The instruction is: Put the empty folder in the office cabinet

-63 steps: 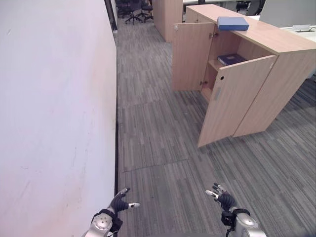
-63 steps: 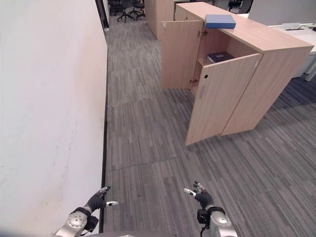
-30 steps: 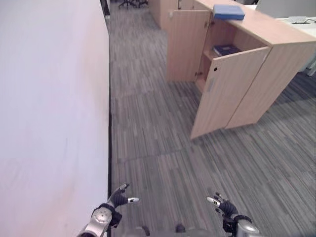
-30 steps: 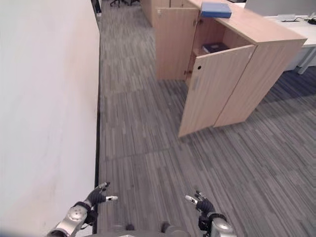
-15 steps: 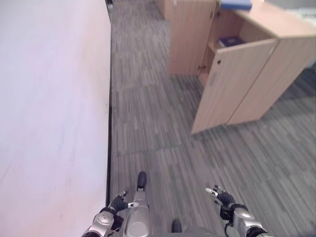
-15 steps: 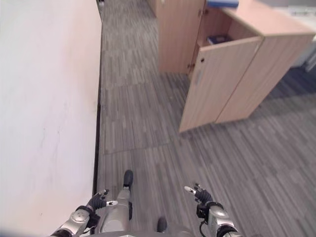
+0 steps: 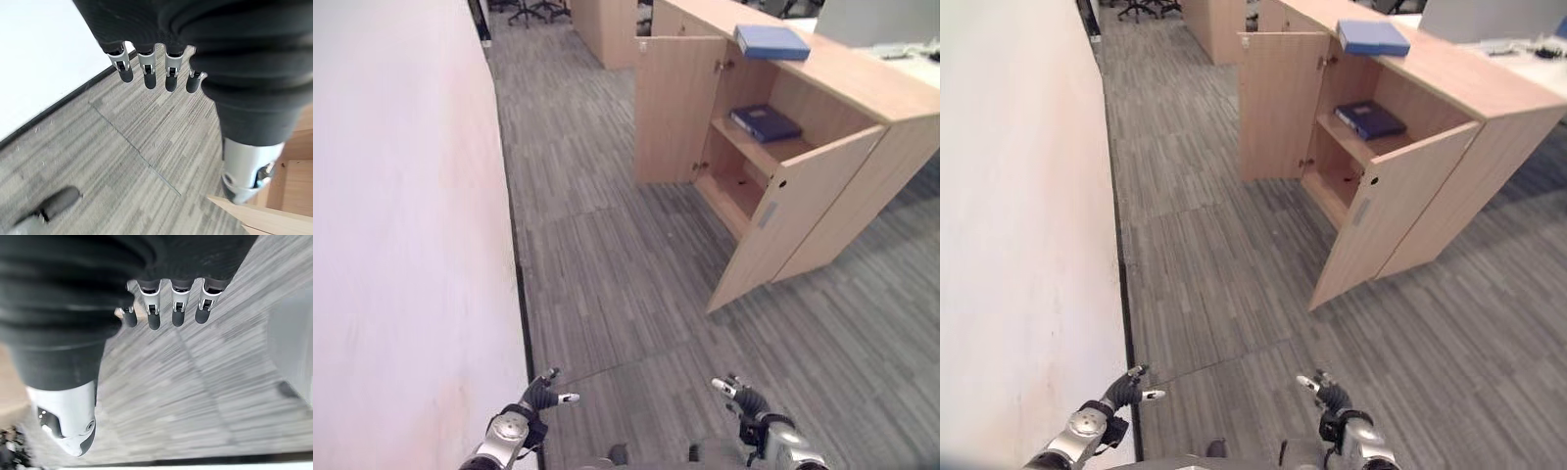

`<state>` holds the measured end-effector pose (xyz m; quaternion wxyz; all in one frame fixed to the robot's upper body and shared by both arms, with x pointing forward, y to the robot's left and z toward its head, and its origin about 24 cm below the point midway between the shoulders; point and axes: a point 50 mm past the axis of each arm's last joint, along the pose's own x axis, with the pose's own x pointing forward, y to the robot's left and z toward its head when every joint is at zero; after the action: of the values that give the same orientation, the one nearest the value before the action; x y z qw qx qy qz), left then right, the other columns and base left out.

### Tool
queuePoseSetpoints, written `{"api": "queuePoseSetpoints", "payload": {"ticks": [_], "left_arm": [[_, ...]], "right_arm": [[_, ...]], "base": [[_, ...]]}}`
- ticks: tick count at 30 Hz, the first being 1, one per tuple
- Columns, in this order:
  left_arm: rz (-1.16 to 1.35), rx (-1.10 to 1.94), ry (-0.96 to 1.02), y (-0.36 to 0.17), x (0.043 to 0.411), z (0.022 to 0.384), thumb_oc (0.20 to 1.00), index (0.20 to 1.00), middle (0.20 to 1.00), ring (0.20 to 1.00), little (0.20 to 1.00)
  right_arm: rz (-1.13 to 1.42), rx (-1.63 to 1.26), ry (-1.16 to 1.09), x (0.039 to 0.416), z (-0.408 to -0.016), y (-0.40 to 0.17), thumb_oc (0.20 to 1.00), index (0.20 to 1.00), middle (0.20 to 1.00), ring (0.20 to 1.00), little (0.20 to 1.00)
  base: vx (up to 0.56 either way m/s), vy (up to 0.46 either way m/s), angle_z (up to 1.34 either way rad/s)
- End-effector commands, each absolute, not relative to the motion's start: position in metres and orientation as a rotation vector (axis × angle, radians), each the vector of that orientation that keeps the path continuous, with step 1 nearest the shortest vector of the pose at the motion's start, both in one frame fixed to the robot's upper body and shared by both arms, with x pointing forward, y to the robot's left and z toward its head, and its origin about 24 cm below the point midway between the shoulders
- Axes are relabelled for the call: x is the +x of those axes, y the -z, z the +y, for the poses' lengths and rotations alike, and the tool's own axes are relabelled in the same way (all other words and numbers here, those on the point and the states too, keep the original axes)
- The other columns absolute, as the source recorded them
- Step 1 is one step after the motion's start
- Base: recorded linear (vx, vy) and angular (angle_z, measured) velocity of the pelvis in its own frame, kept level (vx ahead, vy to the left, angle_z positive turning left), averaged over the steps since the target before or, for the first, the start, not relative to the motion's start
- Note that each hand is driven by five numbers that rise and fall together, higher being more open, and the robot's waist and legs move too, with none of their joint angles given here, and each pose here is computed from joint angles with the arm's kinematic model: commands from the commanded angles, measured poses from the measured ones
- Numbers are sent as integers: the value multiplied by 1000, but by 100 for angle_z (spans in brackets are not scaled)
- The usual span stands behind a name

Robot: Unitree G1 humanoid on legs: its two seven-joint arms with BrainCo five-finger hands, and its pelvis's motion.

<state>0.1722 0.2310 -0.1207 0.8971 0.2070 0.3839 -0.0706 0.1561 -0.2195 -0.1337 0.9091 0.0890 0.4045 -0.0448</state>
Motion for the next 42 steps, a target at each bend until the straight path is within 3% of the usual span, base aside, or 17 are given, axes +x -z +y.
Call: {"api": "queuePoseSetpoints", "payload": {"ticks": [1,6,10,19,32,42], "left_arm": [[719,444,134,109,184,238,1000,1000,1000,1000,1000],[722,431,149,112,181,232,1000,1000,1000,1000,1000],[724,413,213,117,176,215,1000,1000,1000,1000,1000],[678,391,217,111,191,204,1000,1000,1000,1000,1000],[712,367,158,119,180,208,1000,1000,1000,1000,1000],[677,402,178,114,190,205,1000,1000,1000,1000,1000]], "right_arm": [[815,172,146,155,-235,131,1000,1000,1000,1000,1000],[876,188,191,139,-239,139,1000,1000,1000,1000,1000],[921,198,296,115,-263,141,1000,1000,1000,1000,1000],[889,206,405,117,-288,132,1000,1000,1000,1000,1000],[865,208,379,129,-285,130,1000,1000,1000,1000,1000],[945,329,447,103,-265,147,1000,1000,1000,1000,1000]], "base": [[506,-128,7],[485,-138,-37],[371,-105,-38],[290,-126,-70],[428,305,-141],[129,567,-80]]}}
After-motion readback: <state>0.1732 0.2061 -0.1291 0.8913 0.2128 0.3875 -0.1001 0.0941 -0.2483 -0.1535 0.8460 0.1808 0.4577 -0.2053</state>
